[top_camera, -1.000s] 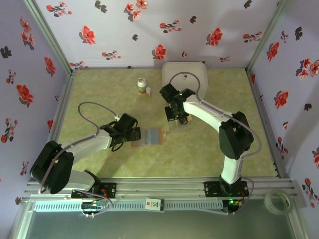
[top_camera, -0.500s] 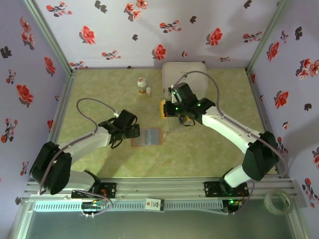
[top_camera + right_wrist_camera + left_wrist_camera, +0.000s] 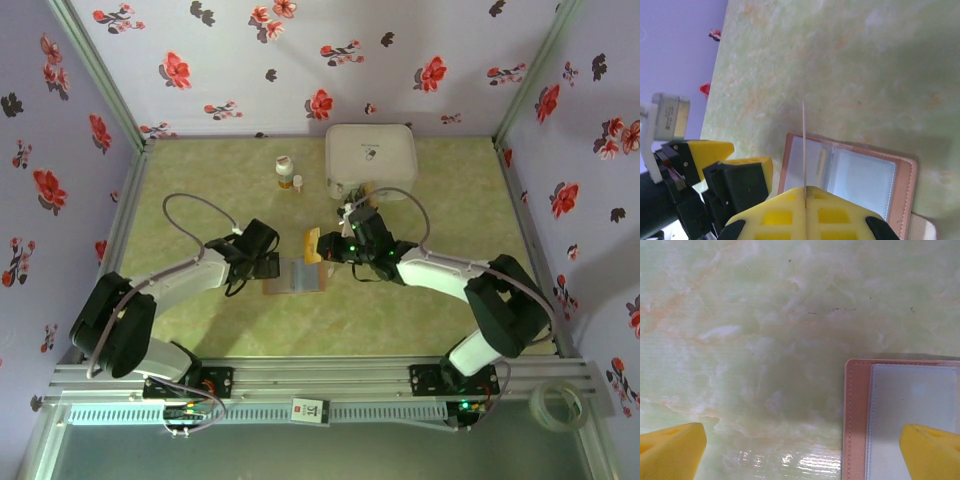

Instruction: Put the credit cards into the card holder

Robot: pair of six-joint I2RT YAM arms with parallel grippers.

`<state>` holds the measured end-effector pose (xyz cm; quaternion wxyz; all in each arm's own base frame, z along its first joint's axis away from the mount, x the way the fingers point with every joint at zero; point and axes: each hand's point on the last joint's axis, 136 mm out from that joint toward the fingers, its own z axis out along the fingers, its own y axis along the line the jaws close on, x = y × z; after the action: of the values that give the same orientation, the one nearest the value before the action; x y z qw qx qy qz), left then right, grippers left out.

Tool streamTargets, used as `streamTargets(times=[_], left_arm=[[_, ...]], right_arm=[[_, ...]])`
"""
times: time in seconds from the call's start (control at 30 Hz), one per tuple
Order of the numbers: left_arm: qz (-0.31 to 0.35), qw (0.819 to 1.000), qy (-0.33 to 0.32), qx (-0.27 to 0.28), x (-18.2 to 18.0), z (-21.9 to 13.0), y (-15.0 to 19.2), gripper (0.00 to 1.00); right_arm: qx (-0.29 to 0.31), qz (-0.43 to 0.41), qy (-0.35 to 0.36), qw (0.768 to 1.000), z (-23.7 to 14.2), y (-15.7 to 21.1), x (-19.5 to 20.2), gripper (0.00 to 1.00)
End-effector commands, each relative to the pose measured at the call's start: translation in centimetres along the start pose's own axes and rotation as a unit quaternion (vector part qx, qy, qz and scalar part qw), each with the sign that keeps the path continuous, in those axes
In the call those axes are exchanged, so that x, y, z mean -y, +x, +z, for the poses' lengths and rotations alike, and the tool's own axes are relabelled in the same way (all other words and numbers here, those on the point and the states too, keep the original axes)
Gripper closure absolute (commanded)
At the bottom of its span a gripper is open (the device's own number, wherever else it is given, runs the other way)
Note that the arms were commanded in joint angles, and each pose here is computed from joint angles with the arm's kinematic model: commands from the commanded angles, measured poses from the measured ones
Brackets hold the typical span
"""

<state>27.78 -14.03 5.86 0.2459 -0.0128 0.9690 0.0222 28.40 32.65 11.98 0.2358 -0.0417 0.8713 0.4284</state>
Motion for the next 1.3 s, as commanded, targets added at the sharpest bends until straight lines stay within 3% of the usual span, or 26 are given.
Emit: streamTargets(times=[0.0, 0.47, 1.27], left_arm=[[0.007, 1.0, -0.02, -0.003, -0.8, 0.7, 0.3, 0.0], [0.005, 1.0, -0.019, -0.013, -0.8, 1.9, 2.3, 0.0], [-0.017, 0.999, -0.036, -0.019, -1.7, 2.2, 4.0, 0.0]], right_arm=[[0.034, -0.012, -0.039, 0.999, 0.5, -0.2, -1.7, 1.0], [0.024, 0.012, -0.05, 0.998, 3.0, 3.1, -0.1, 1.0], [0.022, 0.034, -0.053, 0.998, 4.8, 4.3, 1.6, 1.0]])
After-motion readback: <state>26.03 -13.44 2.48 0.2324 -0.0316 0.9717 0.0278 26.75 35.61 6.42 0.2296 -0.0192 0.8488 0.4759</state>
